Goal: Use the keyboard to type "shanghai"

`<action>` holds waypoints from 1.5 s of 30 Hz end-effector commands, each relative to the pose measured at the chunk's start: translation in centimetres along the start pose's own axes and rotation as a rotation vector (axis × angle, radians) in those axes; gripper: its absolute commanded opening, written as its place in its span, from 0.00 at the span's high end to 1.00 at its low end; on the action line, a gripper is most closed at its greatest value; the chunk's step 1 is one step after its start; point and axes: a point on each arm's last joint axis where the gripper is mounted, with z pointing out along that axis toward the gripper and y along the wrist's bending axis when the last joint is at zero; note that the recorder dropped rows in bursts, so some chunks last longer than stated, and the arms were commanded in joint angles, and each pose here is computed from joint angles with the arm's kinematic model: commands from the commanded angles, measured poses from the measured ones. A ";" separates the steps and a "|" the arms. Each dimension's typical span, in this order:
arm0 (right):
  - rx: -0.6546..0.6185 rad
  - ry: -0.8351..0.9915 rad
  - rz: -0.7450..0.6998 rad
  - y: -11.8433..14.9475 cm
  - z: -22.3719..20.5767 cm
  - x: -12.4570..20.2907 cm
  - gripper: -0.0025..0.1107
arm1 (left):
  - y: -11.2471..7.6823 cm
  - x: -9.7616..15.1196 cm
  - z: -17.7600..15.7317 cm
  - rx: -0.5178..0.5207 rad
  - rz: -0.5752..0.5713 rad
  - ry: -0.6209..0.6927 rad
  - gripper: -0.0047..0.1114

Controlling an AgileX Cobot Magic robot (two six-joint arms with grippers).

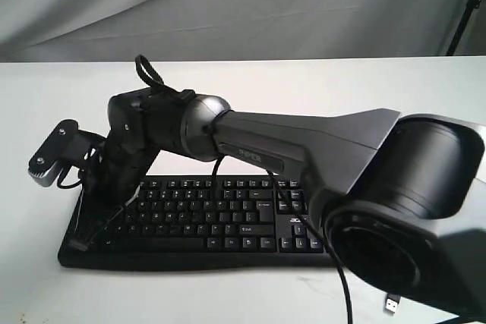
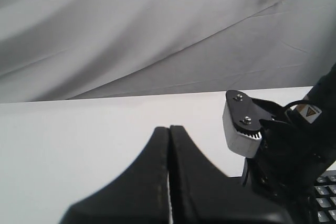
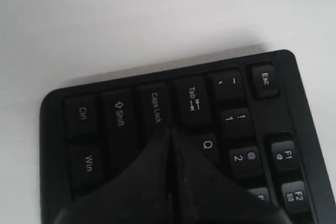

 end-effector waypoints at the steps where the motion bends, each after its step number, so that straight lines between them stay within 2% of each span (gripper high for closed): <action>1: -0.014 0.003 -0.005 0.2 -0.1 -0.1 0.98 | 0.0 0.0 0.0 0.007 -0.002 -0.007 0.96; 8: -0.036 0.029 0.005 0.3 0.7 0.5 0.98 | 0.0 0.0 0.0 0.007 -0.002 -0.007 0.96; 17: 0.057 0.071 -0.035 -0.3 -4.9 -0.8 0.98 | 0.0 0.0 0.0 0.007 -0.002 -0.007 0.96; 22: 0.068 0.104 0.046 -1.6 -6.9 1.7 0.98 | 0.0 0.0 0.0 0.007 -0.002 -0.007 0.96; 29: 0.100 0.018 0.174 -2.2 -7.9 7.5 0.98 | 0.0 0.0 0.0 0.007 -0.002 -0.007 0.96; 37: 0.103 0.015 0.209 -2.4 -7.5 9.3 0.98 | 0.0 0.0 0.0 0.007 -0.002 -0.007 0.96; 45: 0.121 0.006 0.210 -3.0 -7.5 9.6 0.98 | 0.0 0.0 0.0 0.007 -0.002 -0.007 0.96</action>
